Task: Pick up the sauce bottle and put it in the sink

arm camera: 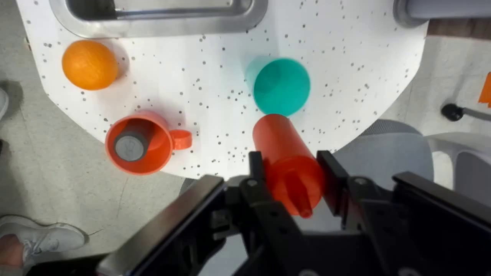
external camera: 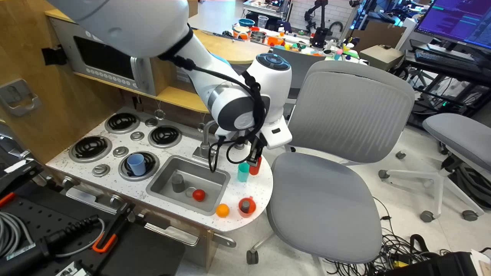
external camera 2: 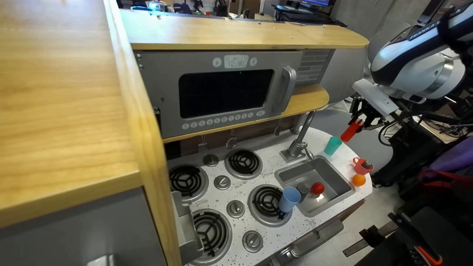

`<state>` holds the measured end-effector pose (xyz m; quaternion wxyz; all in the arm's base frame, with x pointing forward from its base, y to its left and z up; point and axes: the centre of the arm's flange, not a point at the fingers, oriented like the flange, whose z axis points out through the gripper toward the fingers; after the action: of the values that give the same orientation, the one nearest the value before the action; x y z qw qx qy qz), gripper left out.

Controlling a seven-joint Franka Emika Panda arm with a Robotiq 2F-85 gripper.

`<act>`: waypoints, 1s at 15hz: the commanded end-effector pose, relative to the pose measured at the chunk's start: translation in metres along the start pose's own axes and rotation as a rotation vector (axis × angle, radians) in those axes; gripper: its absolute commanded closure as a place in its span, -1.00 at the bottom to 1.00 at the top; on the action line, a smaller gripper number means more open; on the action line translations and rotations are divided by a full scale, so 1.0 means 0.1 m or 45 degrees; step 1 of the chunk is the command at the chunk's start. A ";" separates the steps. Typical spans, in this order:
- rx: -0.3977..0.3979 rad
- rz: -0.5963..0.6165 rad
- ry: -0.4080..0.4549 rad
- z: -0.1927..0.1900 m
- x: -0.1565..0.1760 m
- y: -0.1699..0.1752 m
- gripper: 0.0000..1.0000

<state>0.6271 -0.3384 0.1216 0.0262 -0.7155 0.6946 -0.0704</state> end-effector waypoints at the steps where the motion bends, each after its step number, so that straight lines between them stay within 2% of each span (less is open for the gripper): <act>1: 0.058 -0.160 -0.137 -0.49 -0.50 0.37 0.73; 4: 0.001 -0.360 -0.161 -0.48 -0.86 0.42 0.73; 6: -0.039 -0.448 -0.177 -0.29 -1.09 0.48 0.73; 8: -0.103 -0.489 -0.193 -0.12 -1.26 0.57 0.73; 11: -0.175 -0.501 -0.152 0.12 -1.39 0.69 0.73; 15: -0.175 -0.612 -0.091 0.31 -1.56 0.70 0.73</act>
<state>0.5594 -0.1980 0.0805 0.0041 -0.8484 0.5290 0.0188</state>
